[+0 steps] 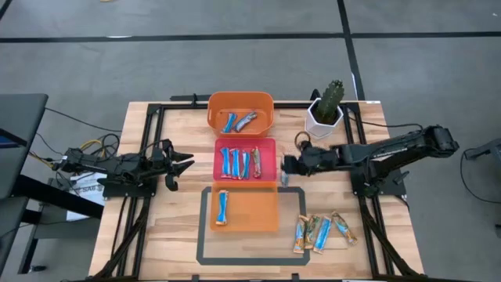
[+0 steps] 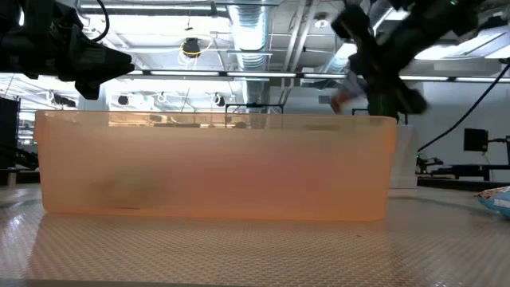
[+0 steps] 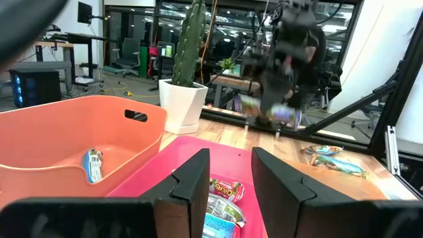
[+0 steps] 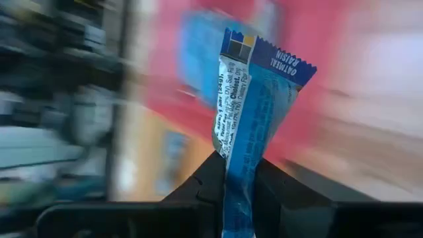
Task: Pick and place Granola Bars by type
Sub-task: Put the blue granola bar into the top orange bin, then put the yellow granola bar into the bottom orange bin
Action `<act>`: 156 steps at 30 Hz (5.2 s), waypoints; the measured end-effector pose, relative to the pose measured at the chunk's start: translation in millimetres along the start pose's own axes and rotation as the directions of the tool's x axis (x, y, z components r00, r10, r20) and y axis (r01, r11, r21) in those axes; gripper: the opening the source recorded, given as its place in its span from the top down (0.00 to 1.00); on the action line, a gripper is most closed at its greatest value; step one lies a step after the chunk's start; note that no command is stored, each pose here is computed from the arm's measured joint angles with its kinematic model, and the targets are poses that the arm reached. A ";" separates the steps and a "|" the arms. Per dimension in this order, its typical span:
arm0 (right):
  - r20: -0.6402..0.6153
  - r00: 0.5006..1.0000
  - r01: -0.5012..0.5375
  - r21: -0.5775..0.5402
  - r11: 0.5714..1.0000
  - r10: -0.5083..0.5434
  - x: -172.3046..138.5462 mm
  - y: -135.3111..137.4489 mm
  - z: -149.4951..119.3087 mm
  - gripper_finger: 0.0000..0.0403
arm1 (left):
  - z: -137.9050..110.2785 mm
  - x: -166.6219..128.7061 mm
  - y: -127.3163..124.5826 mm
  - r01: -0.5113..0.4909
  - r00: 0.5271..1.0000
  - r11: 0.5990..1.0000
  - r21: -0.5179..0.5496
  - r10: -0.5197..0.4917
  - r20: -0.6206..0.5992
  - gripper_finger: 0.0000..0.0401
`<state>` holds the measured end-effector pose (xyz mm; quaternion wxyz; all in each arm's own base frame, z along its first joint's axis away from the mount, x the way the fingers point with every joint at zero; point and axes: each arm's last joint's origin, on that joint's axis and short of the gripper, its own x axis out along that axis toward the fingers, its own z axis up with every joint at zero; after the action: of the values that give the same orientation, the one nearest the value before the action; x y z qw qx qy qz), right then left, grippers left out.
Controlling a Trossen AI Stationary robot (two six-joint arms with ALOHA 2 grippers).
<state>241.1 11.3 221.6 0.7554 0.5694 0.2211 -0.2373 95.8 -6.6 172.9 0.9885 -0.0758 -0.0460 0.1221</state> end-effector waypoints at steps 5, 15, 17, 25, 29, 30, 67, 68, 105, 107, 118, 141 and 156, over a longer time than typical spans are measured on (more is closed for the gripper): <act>0.088 0.960 -0.269 0.019 0.963 0.266 -11.2 24.5 17.0 0.90 | -0.1 0.0 0.0 0.000 1.000 1.000 0.000 0.000 -0.001 0.74; 0.124 0.889 -0.445 -0.001 0.896 0.441 -20.1 40.9 23.2 0.90 | 0.1 0.0 0.0 0.000 1.000 1.000 0.000 0.000 0.000 0.74; 0.116 0.890 -0.443 -0.008 0.897 0.441 -18.8 40.8 22.8 0.90 | 0.0 0.0 0.0 0.000 1.000 1.000 0.000 0.000 -0.001 0.74; 0.118 0.894 -0.433 -0.026 0.901 0.433 -18.5 41.2 31.0 0.90 | 0.0 0.0 0.0 0.000 1.000 1.000 0.000 0.000 0.000 0.74; 0.102 0.914 -0.385 -0.094 0.918 0.394 -19.8 48.4 46.6 0.90 | 0.0 0.0 0.0 0.000 1.000 1.000 0.000 0.000 0.000 0.74; 0.096 0.919 -0.372 -0.112 0.921 0.383 -18.5 50.7 51.3 0.90 | 0.1 0.0 0.0 0.000 1.000 1.000 0.000 0.000 0.000 0.74; 0.133 0.952 -0.240 -0.232 0.943 0.275 73.0 88.0 204.5 0.91 | 0.1 0.0 0.0 0.001 1.000 1.000 0.000 -0.001 0.000 0.74; 0.141 0.960 -0.207 -0.228 0.951 0.243 73.7 85.1 204.5 0.91 | 0.0 0.0 0.0 0.001 1.000 1.000 0.000 -0.001 0.000 0.74; 0.282 0.926 0.320 -0.231 0.919 -0.251 110.6 32.3 202.6 0.91 | 0.1 0.0 0.0 0.001 1.000 1.000 0.000 -0.001 0.000 0.74; 0.285 0.925 0.321 -0.228 0.919 -0.252 112.4 30.7 204.0 0.91 | 0.0 0.0 0.0 0.001 1.000 1.000 0.000 -0.001 0.000 0.74; 0.291 0.913 0.353 -0.214 0.911 -0.286 111.1 26.3 206.3 0.82 | 0.0 0.0 0.0 0.000 1.000 1.000 0.000 0.000 -0.001 0.74; 0.290 0.914 0.352 -0.214 0.911 -0.285 111.2 26.5 206.2 0.80 | 0.0 0.0 0.0 0.000 1.000 1.000 0.000 0.000 0.000 0.74; 0.144 0.984 0.144 -0.302 0.942 -0.104 100.9 57.0 182.3 0.80 | 0.1 0.0 0.0 0.000 1.000 1.000 0.000 0.000 0.000 0.74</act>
<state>367.3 -161.8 250.0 0.8316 0.4119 0.2433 -0.2820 95.8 -6.7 173.0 0.9885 -0.0759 -0.0461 0.1221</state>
